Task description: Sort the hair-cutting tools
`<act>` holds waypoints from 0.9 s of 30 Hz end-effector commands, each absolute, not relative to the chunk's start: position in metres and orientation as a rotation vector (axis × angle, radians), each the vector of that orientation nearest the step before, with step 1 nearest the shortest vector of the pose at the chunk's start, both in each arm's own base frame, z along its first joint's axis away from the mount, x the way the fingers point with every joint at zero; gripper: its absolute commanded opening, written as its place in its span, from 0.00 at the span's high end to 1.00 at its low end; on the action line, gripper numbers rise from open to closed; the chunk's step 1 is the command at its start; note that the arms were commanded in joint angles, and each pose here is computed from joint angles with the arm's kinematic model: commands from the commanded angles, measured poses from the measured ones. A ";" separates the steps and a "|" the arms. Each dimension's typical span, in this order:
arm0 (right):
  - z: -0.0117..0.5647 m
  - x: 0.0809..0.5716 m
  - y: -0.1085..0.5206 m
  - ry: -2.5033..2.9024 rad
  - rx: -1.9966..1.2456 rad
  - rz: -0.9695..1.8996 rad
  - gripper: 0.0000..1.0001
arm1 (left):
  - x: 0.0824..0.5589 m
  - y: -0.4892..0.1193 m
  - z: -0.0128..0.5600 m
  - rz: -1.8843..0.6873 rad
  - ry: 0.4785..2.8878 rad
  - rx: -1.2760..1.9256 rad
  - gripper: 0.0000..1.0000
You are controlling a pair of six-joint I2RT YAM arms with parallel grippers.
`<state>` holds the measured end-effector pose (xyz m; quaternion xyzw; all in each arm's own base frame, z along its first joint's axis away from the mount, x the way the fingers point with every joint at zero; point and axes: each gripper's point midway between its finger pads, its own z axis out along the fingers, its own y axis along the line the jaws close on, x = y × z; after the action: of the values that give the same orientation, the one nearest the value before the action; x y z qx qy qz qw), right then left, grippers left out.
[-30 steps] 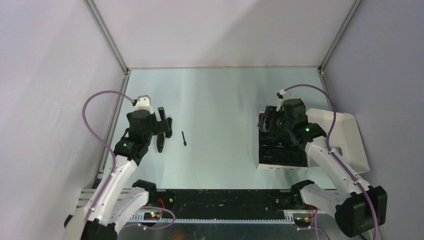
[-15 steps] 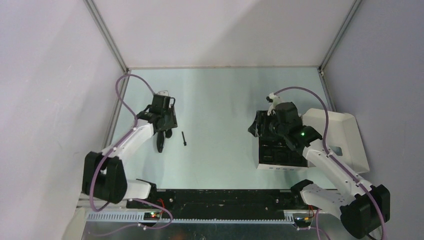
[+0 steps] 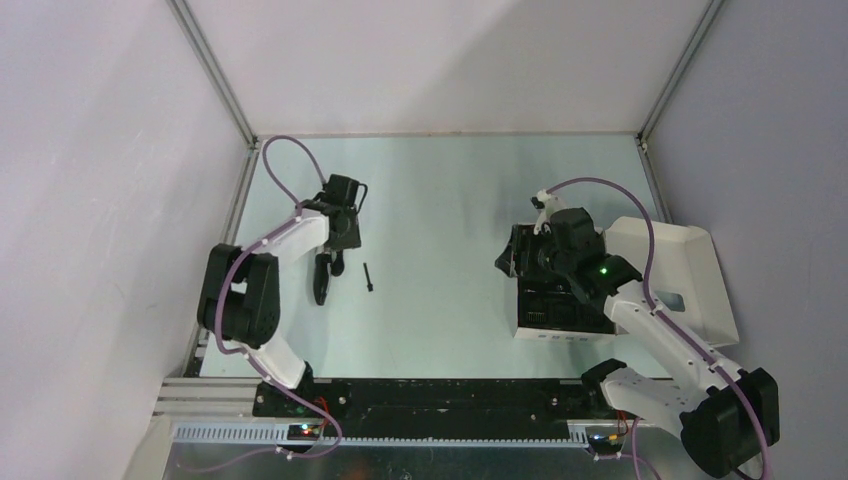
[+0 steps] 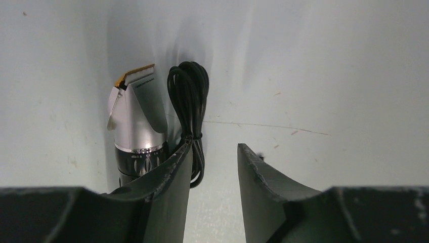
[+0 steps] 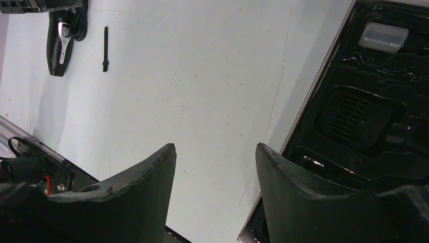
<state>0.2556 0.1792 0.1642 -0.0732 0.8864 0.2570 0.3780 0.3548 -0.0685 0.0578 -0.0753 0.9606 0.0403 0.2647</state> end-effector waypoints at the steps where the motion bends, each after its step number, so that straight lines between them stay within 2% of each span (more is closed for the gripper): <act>1: 0.174 0.256 0.184 2.216 -0.191 0.696 0.36 | 0.369 -0.062 0.062 0.182 2.563 -0.227 0.56; 9: 0.168 0.254 0.185 2.223 -0.182 0.709 0.36 | 0.370 -0.052 0.038 0.293 2.606 -0.262 0.53; 16: 0.167 0.254 0.184 2.221 -0.181 0.709 0.36 | 0.376 -0.058 0.036 0.274 2.629 -0.257 0.54; 18: 0.167 0.254 0.184 2.220 -0.178 0.709 0.36 | 0.377 -0.061 0.036 0.250 2.638 -0.252 0.56; 23: 0.169 0.253 0.182 2.210 -0.173 0.710 0.36 | 0.376 -0.069 0.035 0.185 2.643 -0.242 0.68; 27: 0.170 0.253 0.179 2.208 -0.167 0.709 0.36 | 0.374 -0.078 0.033 0.114 2.654 -0.236 0.73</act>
<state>0.2490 0.1783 0.1564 -0.0644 0.8851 0.2683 0.3747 0.3679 -0.0639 0.0273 -0.0794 0.9684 0.0792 0.2228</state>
